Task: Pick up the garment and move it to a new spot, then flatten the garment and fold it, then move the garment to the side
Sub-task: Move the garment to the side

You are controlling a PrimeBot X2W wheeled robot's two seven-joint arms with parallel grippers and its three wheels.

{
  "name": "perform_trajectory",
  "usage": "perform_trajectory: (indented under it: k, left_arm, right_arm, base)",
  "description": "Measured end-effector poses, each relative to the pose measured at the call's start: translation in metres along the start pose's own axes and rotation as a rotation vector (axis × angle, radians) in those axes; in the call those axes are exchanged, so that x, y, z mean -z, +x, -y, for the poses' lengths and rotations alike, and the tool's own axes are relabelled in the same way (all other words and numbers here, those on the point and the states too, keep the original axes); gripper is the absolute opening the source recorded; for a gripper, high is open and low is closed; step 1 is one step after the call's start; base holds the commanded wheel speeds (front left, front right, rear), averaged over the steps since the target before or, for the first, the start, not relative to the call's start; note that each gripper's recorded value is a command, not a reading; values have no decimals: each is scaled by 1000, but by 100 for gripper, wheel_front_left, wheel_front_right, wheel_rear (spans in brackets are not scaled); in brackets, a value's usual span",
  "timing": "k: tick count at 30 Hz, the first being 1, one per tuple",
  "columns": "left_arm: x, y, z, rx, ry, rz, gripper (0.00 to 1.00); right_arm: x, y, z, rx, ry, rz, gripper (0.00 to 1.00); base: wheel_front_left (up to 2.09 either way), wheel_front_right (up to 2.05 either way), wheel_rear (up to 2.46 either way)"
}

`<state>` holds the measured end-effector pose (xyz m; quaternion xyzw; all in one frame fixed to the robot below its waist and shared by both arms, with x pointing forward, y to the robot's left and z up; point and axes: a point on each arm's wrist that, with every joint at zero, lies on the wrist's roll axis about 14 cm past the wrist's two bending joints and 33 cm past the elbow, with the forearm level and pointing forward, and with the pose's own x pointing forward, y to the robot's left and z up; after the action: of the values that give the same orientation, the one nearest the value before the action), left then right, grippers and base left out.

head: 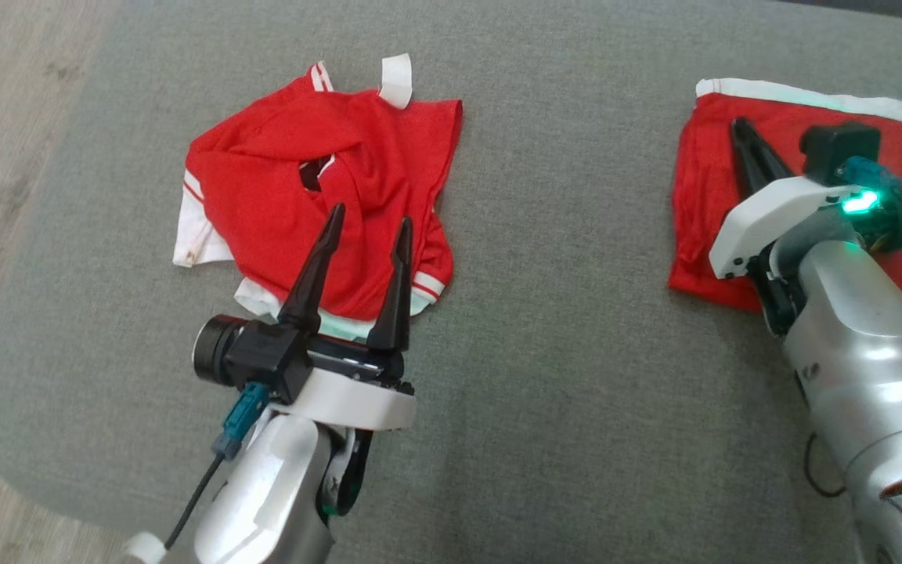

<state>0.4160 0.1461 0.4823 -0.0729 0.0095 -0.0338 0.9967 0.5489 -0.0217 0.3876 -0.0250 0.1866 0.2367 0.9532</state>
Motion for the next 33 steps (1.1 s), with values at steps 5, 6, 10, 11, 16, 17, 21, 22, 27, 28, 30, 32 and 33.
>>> perform_trajectory:
  k: [5,6,10,11,16,17,21,22,27,28,30,32,33]
  left_arm:
    - [-7,-1,2,5,1,19,100]
    - [-11,-1,2,4,0,28,100]
    - [-22,-3,6,13,-8,60,100]
    - [-23,-4,8,18,-9,65,100]
    - [-21,-11,20,47,12,63,100]
    - [-21,-12,22,51,7,63,100]
    - [-20,-16,29,66,-6,64,100]
    - [-20,-16,30,70,-8,63,100]
    - [-13,-22,36,88,-2,46,100]
    - [-11,-23,37,90,-4,40,100]
    - [-4,-25,39,97,4,20,100]
    - [1,-27,35,77,-10,5,100]
    - [3,-28,33,69,-15,-1,100]
  right_arm:
    - [-25,-9,-1,6,23,83,0]
    - [-33,-12,0,11,27,111,0]
    - [-62,-35,15,57,69,224,0]
    - [-65,-43,18,69,70,248,0]
    - [-55,-94,43,172,118,313,0]
    - [-51,-105,47,196,120,321,71]
    - [-38,-144,54,267,133,354,100]
    - [-36,-152,54,280,138,364,100]
    - [-20,-193,59,347,150,380,100]
    - [-13,-198,58,354,152,370,100]
    - [-1,-207,56,360,167,348,100]
    - [6,-211,51,357,188,338,100]
    - [7,-212,50,357,194,337,100]
  base:
    - [0,0,0]
    - [0,0,0]
    - [0,0,0]
    - [0,0,0]
    - [0,0,0]
    - [0,0,0]
    - [0,0,0]
    - [0,0,0]
    - [0,0,0]
    - [0,0,0]
    - [0,0,0]
    - [0,0,0]
    - [0,0,0]
